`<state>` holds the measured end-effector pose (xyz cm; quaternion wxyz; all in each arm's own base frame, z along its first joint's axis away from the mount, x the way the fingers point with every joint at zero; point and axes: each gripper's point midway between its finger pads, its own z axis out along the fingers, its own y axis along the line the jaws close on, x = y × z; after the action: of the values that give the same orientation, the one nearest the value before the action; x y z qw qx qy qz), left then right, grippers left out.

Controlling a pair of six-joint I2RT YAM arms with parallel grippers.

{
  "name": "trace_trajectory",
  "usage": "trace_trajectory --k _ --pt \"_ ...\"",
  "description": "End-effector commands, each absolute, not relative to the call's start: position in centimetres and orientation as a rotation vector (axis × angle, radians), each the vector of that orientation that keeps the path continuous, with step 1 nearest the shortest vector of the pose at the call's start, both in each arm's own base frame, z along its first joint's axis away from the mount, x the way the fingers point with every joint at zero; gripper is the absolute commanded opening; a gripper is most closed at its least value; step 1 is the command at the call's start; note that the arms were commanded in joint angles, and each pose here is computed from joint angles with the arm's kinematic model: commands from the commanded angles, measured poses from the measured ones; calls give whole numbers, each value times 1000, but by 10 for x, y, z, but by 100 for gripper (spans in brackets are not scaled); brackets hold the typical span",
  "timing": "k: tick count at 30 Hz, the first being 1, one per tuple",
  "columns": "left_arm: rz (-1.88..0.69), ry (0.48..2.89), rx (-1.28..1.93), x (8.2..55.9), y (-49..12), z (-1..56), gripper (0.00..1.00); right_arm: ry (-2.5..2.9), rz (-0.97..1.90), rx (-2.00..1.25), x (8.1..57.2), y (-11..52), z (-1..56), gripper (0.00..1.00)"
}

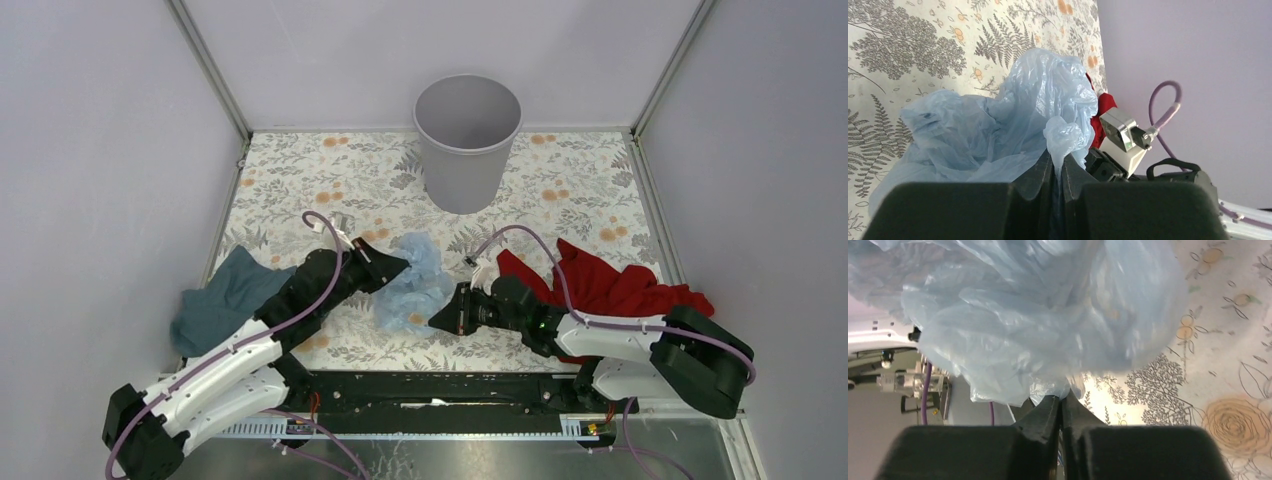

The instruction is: Put the trash bags into the trash bin

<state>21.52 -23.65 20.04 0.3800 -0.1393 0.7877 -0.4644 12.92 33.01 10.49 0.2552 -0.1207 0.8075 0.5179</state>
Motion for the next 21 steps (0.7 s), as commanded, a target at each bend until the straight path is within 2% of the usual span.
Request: trace_trajectory --k 1,4,10,21 --pt "-1139 1983 -351 223 -223 215 15 2100 1313 -274 147 321 122 0" --pt "-1026 2037 -318 231 -204 208 18 2130 1134 -370 148 298 114 0" --pt "-876 2124 -287 241 -174 191 15 2216 773 -386 150 232 89 0" --pt "-687 2079 -369 257 -139 194 11 2160 635 -256 163 199 117 0"
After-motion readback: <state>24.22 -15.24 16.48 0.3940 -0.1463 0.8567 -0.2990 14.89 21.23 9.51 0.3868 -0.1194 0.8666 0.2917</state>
